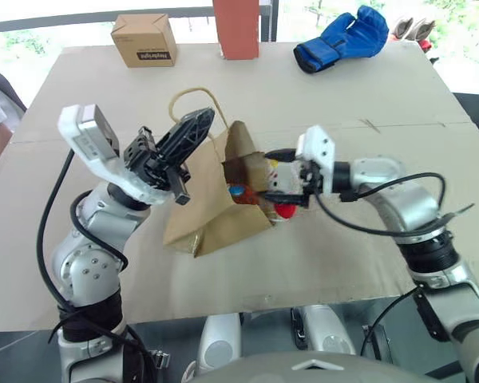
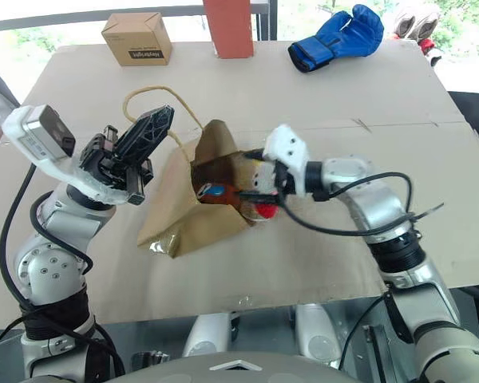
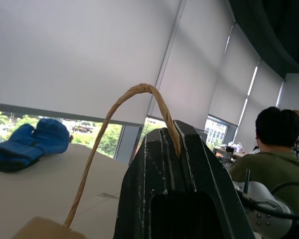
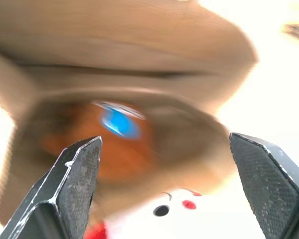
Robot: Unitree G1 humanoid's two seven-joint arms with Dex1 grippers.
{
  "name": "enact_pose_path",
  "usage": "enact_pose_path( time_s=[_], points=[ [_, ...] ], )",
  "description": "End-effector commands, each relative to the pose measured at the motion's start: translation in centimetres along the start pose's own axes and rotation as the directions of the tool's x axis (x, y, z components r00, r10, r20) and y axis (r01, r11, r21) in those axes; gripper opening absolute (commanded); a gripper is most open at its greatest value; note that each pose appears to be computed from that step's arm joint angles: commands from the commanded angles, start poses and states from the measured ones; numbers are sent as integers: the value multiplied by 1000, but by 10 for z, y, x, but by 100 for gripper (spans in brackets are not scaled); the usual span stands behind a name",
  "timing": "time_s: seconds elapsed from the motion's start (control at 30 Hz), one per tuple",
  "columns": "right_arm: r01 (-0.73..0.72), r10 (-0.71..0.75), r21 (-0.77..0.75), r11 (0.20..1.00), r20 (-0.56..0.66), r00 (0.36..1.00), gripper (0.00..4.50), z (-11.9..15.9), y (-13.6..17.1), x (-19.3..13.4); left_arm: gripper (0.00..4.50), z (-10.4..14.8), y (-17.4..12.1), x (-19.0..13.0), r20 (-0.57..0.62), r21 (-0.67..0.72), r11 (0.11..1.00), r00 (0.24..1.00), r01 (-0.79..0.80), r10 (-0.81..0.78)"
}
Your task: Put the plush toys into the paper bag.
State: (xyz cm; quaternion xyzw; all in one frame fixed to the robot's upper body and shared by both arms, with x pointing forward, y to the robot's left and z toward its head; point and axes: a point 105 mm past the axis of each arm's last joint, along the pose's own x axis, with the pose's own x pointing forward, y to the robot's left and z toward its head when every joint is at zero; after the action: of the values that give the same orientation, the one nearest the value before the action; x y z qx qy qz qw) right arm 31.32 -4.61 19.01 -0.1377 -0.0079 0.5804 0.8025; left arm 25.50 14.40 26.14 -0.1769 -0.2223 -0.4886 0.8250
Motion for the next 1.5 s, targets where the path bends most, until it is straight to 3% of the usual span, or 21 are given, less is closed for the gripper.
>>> enact_pose_path(
  time_s=[0.03, 0.27, 0.33, 0.5, 0.7, 0.77, 0.8, 1.03, 1.3, 1.4, 1.47, 1.5],
  points=[
    [48, -49, -11, 999, -23, 999, 398, 3, -2, -16, 0, 8, -8, 2, 27, 40, 998, 999, 41, -42],
    [61, -51, 99, 993, -105, 993, 398, -11, 5, -24, 0, 0, -8, 5, 8, 37, 998, 999, 52, -53],
    [64, -41, 117, 991, -189, 981, 398, -32, 8, -19, 0, -3, -9, 6, -4, 38, 997, 998, 62, -62],
    [76, -33, 163, 984, -253, 967, 398, -52, 12, 6, 0, -7, -11, 8, -22, 39, 996, 997, 81, -80],
    [137, -106, 82, 987, -300, 948, 138, -61, 2, 12, 0, -7, -14, 7, -32, 44, 995, 996, 86, -85],
    [144, -118, 69, 987, -295, 948, 24, -59, 0, 10, 0, -8, -14, 5, -38, 45, 996, 996, 79, -78],
    [150, -131, 47, 987, -290, 948, 11, -58, -2, 8, 0, -9, -13, 4, -46, 52, 996, 997, 68, -66],
    [168, -208, -183, 969, -227, 951, 11, -34, -16, -14, 0, -11, 0, -7, -122, 176, 983, 992, 60, -39],
    [292, -313, -164, 942, -123, 942, 11, -4, -31, -38, 0, -3, 6, 18, -112, 160, 964, 974, 214, -198],
    [329, -349, -153, 932, -136, 927, 11, -5, -34, -41, 0, -2, 10, 22, -132, 147, 955, 962, 258, -240],
    [287, -299, -92, 953, -158, 941, 11, -12, -26, -36, 0, -4, 11, 22, -158, 143, 948, 952, 286, -263],
    [247, -248, -29, 969, -155, 956, 64, -16, -17, -30, 0, -5, 11, 21, -171, 138, 945, 947, 297, -273]
  ],
)
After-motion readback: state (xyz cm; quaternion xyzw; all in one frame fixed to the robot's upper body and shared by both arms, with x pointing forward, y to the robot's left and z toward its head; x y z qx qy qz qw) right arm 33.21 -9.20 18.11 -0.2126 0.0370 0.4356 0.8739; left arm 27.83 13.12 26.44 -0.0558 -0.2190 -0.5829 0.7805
